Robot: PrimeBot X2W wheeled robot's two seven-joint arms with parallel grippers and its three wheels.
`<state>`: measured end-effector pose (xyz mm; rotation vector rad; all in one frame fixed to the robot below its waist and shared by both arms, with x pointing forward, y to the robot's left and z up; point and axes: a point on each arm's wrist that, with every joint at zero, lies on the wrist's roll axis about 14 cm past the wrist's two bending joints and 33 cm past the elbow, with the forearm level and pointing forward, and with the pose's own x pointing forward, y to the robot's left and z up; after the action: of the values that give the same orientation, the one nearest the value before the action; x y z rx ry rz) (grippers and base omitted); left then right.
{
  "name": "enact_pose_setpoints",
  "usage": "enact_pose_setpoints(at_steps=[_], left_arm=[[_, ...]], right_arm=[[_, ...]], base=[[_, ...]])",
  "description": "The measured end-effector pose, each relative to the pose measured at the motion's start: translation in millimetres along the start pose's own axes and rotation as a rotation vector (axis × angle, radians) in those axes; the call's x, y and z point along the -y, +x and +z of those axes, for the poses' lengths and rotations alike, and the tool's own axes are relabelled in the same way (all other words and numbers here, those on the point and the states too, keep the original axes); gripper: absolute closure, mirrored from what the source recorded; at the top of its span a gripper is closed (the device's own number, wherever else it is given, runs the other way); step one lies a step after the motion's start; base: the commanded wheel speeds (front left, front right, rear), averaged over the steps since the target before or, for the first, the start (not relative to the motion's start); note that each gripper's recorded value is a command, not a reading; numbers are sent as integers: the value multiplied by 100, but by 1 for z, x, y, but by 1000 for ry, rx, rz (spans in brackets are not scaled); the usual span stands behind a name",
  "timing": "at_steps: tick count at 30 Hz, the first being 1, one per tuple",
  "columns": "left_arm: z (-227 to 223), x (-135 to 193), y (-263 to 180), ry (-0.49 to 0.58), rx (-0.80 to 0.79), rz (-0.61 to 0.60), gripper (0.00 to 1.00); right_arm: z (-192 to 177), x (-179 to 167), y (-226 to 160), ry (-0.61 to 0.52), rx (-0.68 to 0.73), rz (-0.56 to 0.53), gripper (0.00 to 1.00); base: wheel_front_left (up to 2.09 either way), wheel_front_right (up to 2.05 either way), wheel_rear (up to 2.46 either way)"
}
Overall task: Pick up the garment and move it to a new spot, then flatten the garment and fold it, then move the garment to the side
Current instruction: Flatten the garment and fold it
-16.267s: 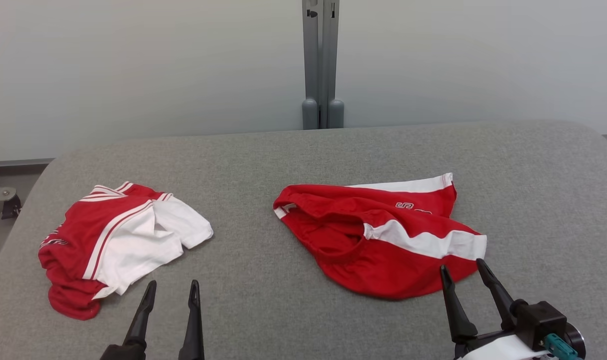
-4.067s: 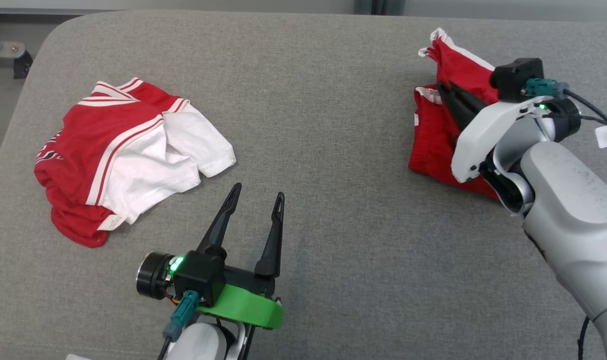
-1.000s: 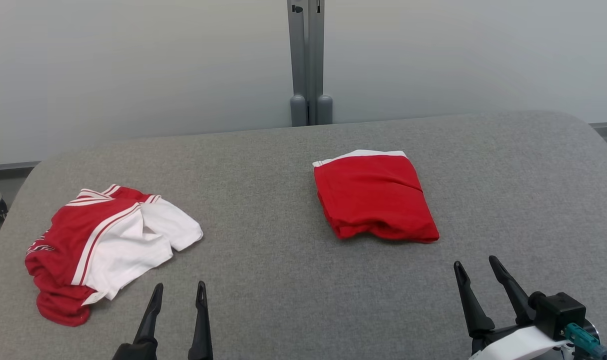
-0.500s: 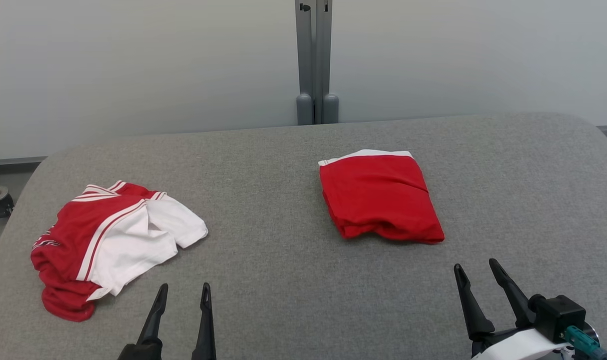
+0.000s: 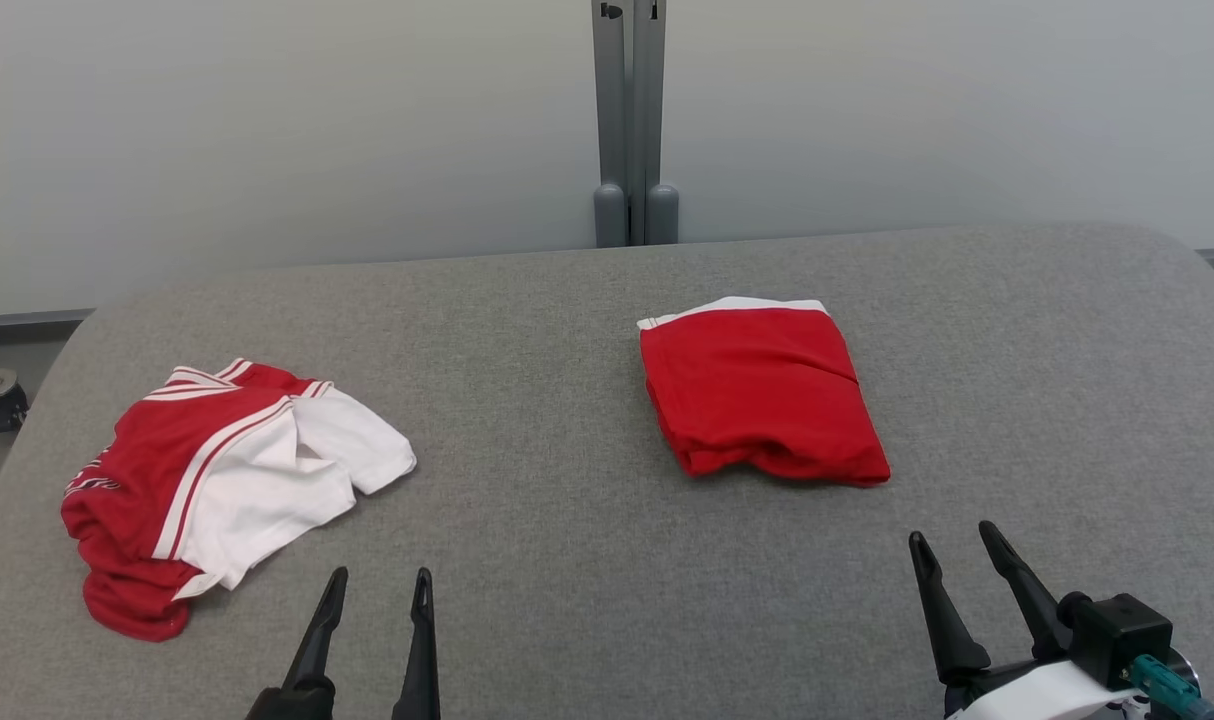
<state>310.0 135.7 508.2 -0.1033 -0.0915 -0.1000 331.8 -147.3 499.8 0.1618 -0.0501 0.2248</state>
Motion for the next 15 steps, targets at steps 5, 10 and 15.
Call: enact_pose_setpoints(at_steps=[5,10,15], left_arm=[[-1,0,0,0,-3,-3,0],[-2,1,1,3,-9,-7,0],[-5,2,2,3,-17,-8,0]], right_arm=[[0,1,0,2,-1,-4,0],[-2,2,0,3,-5,-7,0],[-4,3,0,5,-14,-12,0]], base=[[0,0,0],[0,0,0],[0,0,0]])
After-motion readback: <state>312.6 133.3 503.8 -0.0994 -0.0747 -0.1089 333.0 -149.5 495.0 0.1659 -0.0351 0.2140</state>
